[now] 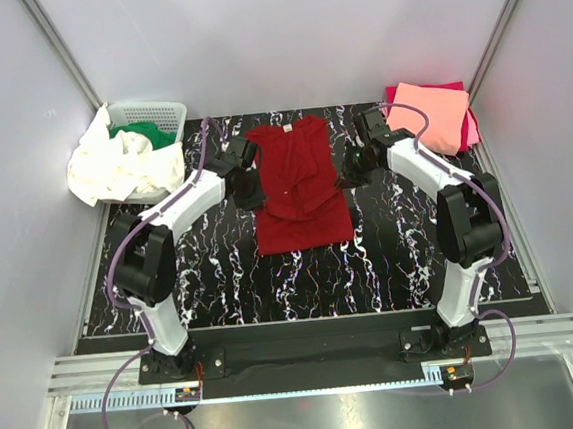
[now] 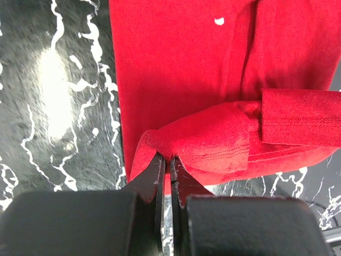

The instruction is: Fold and stack the t-shirts

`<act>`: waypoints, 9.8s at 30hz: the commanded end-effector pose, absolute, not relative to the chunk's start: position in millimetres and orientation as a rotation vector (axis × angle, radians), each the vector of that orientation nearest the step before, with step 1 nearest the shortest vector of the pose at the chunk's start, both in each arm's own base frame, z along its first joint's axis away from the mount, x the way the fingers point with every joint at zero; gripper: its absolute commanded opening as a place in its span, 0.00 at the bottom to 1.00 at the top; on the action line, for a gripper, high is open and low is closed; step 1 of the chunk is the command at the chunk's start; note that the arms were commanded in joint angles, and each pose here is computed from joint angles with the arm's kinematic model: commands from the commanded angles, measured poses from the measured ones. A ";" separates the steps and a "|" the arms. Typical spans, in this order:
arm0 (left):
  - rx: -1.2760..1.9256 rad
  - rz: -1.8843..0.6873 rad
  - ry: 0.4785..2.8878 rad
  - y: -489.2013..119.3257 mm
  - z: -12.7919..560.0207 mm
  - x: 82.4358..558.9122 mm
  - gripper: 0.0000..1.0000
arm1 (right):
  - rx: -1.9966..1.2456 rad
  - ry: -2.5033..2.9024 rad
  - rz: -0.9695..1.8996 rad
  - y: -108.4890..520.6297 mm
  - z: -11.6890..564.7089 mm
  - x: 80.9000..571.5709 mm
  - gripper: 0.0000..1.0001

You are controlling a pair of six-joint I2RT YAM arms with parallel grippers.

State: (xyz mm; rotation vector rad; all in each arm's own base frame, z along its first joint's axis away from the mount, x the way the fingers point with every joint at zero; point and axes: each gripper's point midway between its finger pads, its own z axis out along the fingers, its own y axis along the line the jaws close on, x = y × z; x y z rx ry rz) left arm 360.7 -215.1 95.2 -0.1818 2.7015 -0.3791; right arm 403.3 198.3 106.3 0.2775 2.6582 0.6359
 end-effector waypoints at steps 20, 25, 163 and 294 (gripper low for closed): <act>-0.242 -0.412 2.797 -205.5 61.8 442.4 0.31 | 0.332 2.723 0.693 197.9 55.9 479.0 0.49; -0.258 -0.406 2.756 -196.6 93.5 458.0 0.53 | 0.352 2.678 0.684 191.7 78.7 496.1 0.59; -0.203 -0.603 2.516 -200.8 214.5 313.6 0.00 | 0.450 2.378 0.678 132.4 214.4 331.3 0.00; -0.246 -0.223 2.448 -60.5 162.9 237.6 0.59 | 0.149 1.940 0.403 -8.4 370.1 575.5 0.00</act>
